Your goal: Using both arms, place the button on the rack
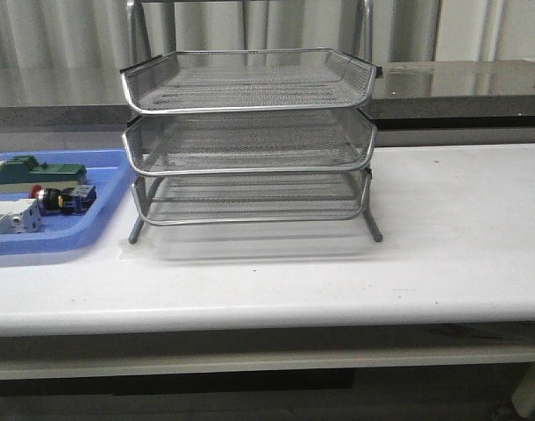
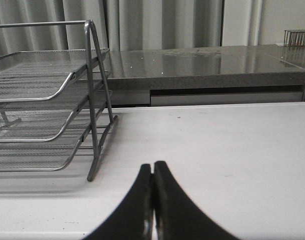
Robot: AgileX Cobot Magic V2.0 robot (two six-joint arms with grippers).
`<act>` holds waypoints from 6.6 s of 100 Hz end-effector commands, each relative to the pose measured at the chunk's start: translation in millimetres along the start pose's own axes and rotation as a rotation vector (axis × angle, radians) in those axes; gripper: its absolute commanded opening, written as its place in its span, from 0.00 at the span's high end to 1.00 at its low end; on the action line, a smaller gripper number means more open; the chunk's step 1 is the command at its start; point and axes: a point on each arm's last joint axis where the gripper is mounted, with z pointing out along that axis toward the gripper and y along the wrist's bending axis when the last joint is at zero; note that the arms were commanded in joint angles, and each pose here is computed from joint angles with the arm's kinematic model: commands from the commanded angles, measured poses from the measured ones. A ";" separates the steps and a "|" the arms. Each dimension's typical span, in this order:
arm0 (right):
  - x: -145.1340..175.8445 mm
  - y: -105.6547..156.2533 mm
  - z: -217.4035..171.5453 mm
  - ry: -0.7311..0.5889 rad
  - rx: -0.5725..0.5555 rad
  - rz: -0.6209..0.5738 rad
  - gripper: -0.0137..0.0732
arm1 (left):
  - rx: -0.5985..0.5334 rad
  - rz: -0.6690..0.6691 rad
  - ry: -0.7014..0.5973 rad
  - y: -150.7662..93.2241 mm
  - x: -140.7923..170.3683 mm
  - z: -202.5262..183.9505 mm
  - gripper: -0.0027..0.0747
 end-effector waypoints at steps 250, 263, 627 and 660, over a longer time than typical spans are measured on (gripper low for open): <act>-129.4 30.0 122.2 0.620 -0.107 0.495 0.39 | 0.006 -0.016 -0.062 -0.4 7.2 -1.6 0.96; -120.7 30.9 140.4 0.627 -0.107 0.532 0.39 | 0.006 -0.016 -0.062 -0.4 7.2 -1.6 0.96; 15.1 74.1 206.8 0.835 -0.516 0.827 0.29 | 0.006 -0.016 -0.062 -0.4 7.2 -1.6 0.96; -7.4 71.4 181.2 0.932 -0.493 0.679 0.29 | 0.006 -0.016 -0.062 -0.4 7.2 -1.6 0.96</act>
